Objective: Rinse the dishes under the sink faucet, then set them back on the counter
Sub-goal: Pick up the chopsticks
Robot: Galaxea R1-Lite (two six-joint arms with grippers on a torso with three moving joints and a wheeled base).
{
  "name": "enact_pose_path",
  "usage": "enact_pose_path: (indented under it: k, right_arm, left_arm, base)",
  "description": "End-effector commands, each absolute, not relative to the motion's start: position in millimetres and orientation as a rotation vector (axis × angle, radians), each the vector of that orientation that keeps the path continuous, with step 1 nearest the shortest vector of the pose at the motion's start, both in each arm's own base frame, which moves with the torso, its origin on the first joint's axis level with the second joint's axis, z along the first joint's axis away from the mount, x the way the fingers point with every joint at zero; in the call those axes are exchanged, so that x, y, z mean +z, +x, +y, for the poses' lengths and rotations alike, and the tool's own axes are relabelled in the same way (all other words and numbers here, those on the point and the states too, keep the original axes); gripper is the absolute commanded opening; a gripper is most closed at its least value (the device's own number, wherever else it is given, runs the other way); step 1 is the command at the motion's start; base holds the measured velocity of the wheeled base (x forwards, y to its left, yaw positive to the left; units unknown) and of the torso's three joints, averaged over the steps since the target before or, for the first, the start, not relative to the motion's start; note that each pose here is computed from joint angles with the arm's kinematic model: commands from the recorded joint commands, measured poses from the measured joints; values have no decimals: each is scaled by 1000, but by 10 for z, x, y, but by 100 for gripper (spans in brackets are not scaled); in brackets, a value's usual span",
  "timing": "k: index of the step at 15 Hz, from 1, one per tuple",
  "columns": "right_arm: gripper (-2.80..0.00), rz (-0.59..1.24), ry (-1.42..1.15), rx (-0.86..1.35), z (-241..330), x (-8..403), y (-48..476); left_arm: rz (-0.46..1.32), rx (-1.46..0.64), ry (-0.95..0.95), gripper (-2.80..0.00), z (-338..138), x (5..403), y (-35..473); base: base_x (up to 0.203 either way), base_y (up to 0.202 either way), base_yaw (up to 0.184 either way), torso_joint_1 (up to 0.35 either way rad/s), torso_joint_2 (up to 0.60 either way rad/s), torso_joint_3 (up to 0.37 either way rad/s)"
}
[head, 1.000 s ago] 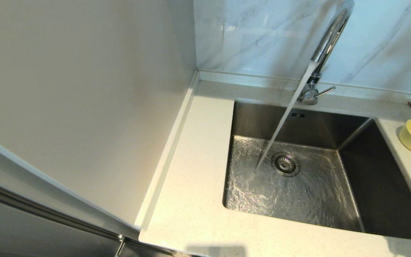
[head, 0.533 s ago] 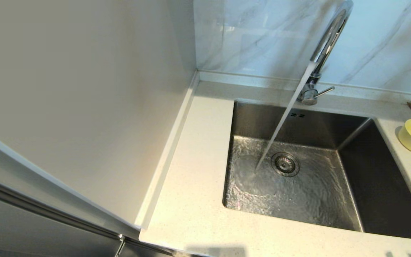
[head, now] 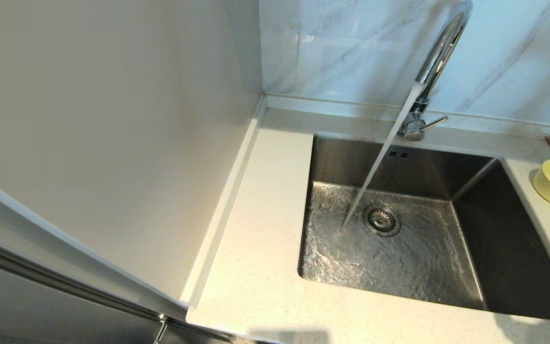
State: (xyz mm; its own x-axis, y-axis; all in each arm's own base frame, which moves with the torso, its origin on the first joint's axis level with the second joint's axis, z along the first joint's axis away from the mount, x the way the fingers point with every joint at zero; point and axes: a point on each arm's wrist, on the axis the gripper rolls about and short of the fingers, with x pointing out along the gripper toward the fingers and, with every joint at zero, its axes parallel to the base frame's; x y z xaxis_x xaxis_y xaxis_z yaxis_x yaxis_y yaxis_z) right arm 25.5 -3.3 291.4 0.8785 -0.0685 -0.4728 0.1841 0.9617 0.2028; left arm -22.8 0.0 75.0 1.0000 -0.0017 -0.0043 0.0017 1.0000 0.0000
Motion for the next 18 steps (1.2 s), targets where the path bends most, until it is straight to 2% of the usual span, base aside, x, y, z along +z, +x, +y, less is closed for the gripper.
enact_pose_path:
  k: [1, 5, 7, 9, 11, 15, 18]
  right_arm:
    - [0, 610, 265, -137, -152, 2889, 650]
    - [0, 658, 217, -127, -131, 2993, 722]
    - [0, 796, 211, -198, -120, 3072, 597]
    - [0, 871, 51, -328, -197, 3128, 721]
    - [0, 927, -109, -298, -246, 3133, 849]
    - [0, 836, -71, -291, -502, 3141, 1658]
    - [0, 787, 27, -341, -893, 2911, 2369]
  left_arm:
    - [5, -2, 0, -280, 0, 750, -228]
    - [5, -2, 0, -280, 0, 750, -228]
    - [5, -2, 0, -280, 0, 750, -228]
    - [5, -2, 0, -280, 0, 750, -228]
    - [5, -2, 0, -280, 0, 750, -228]
    - [5, -2, 0, -280, 0, 750, -228]
    - [5, -2, 0, -280, 0, 750, -228]
  base:
    - [0, 0, 0, 0, 0, 0]
    - [0, 0, 0, 0, 0, 0]
    - [0, 0, 0, 0, 0, 0]
    - [0, 0, 0, 0, 0, 0]
    - [0, 0, 0, 0, 0, 0]
    - [0, 0, 0, 0, 0, 0]
    - [0, 0, 0, 0, 0, 0]
